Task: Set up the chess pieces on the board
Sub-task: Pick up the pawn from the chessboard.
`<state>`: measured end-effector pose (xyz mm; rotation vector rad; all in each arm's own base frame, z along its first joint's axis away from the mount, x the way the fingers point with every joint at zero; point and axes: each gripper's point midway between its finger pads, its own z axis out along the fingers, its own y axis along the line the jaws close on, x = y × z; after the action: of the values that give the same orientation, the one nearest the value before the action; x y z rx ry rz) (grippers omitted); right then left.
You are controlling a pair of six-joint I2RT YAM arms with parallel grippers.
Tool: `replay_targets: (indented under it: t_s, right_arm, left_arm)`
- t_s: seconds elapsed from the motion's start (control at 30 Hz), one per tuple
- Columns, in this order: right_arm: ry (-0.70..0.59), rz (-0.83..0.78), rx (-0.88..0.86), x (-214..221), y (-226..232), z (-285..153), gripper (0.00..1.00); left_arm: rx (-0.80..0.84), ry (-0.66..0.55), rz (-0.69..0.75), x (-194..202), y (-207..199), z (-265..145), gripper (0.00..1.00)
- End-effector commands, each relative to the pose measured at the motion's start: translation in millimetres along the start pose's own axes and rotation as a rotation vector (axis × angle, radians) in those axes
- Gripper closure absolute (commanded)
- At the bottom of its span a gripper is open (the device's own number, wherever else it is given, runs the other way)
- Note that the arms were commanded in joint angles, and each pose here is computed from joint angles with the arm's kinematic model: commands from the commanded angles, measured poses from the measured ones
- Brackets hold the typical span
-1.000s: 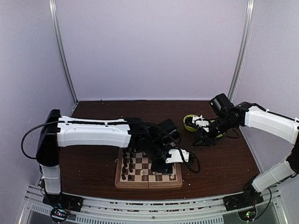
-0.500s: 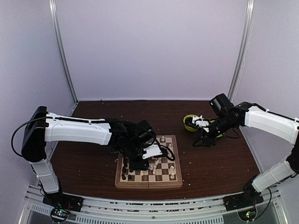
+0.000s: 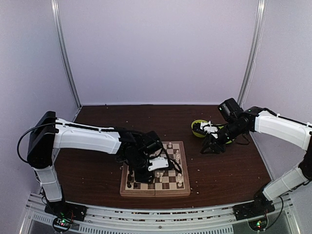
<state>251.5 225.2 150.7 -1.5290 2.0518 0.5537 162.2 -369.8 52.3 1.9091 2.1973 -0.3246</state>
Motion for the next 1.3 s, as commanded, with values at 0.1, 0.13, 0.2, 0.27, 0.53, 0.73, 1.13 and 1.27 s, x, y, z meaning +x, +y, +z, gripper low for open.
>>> replay_targets:
  t_s: [0.1,0.13,0.2,0.27,0.53,0.73,1.13,1.27]
  right_arm:
    - [0.006,0.006,-0.019,3.1,2.1,1.7,0.61]
    - [0.005,0.005,-0.020,2.8,2.2,1.8,0.61]
    - [0.006,0.007,-0.021,3.0,2.3,1.7,0.61]
    - [0.006,0.005,-0.022,3.2,2.5,1.8,0.61]
    - [0.006,0.005,-0.022,3.0,2.3,1.8,0.61]
    - [0.008,0.002,-0.016,3.1,1.6,1.0,0.61]
    - [0.017,0.000,0.001,4.8,-0.6,0.1,0.61]
    - [0.021,-0.001,0.001,5.8,-0.8,0.8,0.62]
  left_arm:
    - [0.023,0.024,-0.009,7.0,-1.7,2.7,0.74]
    - [0.024,0.026,-0.008,7.4,-1.9,2.4,0.77]
    - [0.026,0.031,-0.006,8.1,-2.4,1.7,0.82]
    - [0.031,0.033,-0.003,7.3,-2.9,0.3,0.87]
    - [0.038,-0.061,0.026,-30.2,2.0,-27.7,0.96]
    - [-0.053,-0.150,0.047,-70.5,29.7,-47.0,0.95]
    - [-0.226,-0.132,-0.047,-115.2,102.4,-9.7,0.95]
    - [-0.246,-0.128,-0.102,-113.0,116.9,-1.9,0.95]
